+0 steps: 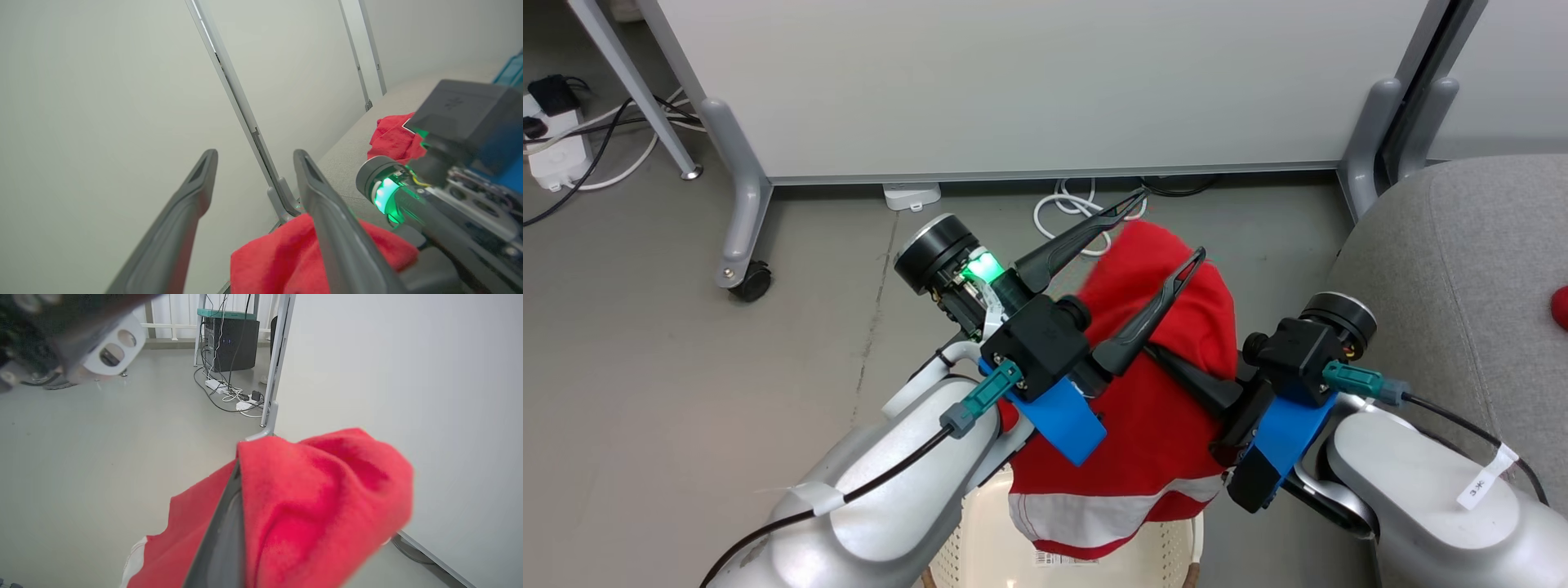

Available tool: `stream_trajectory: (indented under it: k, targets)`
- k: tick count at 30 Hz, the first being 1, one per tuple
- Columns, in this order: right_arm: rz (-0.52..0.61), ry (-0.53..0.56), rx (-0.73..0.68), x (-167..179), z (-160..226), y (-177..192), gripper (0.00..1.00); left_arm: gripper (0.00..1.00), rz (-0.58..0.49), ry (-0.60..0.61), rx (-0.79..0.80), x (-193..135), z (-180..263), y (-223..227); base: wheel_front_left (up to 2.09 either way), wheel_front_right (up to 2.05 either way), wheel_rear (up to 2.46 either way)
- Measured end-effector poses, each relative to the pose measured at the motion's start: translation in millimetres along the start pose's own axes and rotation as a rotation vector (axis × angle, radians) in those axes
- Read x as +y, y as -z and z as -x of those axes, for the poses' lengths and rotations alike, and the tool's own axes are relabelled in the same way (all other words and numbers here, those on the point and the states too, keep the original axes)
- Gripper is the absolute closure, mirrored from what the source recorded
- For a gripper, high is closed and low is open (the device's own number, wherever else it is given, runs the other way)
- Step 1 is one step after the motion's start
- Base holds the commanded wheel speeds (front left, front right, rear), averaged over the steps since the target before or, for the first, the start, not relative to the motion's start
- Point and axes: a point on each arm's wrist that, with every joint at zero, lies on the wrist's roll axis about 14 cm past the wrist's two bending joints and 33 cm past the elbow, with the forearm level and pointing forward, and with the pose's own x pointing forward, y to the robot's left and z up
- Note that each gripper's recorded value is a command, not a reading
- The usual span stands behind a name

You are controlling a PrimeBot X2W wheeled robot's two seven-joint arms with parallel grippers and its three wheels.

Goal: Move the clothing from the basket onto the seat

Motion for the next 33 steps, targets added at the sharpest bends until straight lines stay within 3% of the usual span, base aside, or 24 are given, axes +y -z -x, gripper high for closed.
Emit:
stream_trajectory:
  k: [11, 33]
  targets:
    - [-0.035, 0.1, -0.01, -17.7, 15.2, 5.3, 1.0, 0.0, 0.02, 0.021, 0.003, -5.9, -6.8, 7.7, 0.0, 0.0, 0.0]
    - [-0.097, 0.507, -0.048, -89.5, 94.9, 18.8, 1.0, 0.0, 0.118, 0.191, 0.017, -60.4, -37.7, 36.5, 0.0, 0.0, 0.0]
